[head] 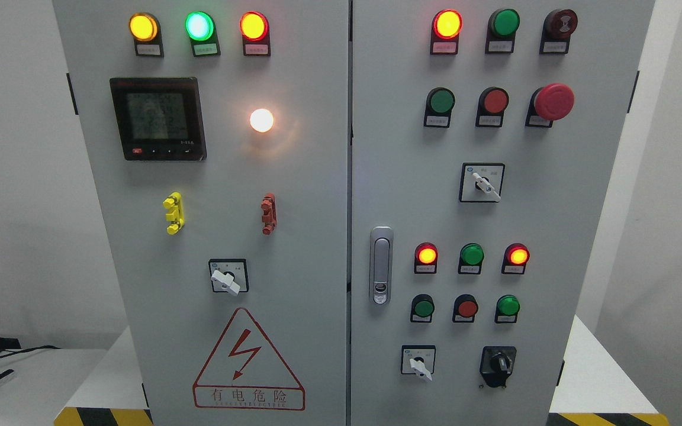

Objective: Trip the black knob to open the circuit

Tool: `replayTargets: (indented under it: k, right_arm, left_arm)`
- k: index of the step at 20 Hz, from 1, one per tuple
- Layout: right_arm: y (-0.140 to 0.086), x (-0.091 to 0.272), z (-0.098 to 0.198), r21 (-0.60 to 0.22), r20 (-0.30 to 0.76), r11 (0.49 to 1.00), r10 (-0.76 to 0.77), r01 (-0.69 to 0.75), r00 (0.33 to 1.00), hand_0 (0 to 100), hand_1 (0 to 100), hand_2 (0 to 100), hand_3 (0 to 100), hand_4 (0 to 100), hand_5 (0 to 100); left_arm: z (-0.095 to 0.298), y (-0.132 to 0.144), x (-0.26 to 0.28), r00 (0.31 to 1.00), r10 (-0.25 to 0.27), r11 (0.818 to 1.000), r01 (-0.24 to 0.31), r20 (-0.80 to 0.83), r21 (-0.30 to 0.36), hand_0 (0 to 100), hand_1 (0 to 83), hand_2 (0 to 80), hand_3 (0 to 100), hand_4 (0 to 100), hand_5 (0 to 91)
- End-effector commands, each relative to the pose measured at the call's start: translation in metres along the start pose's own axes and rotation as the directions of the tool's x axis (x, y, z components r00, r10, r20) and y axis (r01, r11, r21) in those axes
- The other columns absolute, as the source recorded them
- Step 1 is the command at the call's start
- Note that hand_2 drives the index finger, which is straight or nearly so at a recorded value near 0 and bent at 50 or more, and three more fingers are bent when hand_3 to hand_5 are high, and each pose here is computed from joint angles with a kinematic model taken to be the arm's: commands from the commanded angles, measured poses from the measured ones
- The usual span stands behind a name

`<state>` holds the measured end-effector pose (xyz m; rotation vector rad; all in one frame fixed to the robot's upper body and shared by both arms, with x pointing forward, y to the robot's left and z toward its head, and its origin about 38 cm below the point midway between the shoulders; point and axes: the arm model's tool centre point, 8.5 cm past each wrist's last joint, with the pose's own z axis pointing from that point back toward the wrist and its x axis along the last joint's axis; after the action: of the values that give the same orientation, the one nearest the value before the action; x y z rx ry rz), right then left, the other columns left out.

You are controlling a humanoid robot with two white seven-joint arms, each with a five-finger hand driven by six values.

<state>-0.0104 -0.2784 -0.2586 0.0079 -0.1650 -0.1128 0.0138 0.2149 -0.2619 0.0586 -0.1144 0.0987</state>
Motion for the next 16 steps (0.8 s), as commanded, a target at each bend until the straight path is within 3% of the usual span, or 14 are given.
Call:
replayTargets:
  k: [1, 11, 16]
  right_arm:
    - [-0.005, 0.002, 0.001, -0.003, 0.004, 1.000, 0.002, -0.002, 1.000, 37, 18, 0, 0, 0, 0]
    - [-0.007, 0.006, 0.000, -0.004, 0.016, 1.000, 0.007, -0.007, 1.000, 37, 18, 0, 0, 0, 0]
    - [-0.003, 0.026, 0.000, 0.000, 0.080, 1.000, 0.022, -0.022, 0.997, 37, 18, 0, 0, 0, 0]
  left_arm:
    - [0.000, 0.000, 0.000, 1.000, 0.005, 1.000, -0.005, 0.000, 0.001, 12, 38.9, 0.0, 0, 0, 0.0]
    - [0.000, 0.000, 0.000, 1.000, 0.005, 1.000, -0.005, 0.000, 0.001, 12, 38.9, 0.0, 0, 0, 0.0]
    - [0.000, 0.001, 0.000, 1.000, 0.004, 1.000, -0.004, 0.000, 0.002, 12, 38.9, 0.0, 0, 0, 0.0]
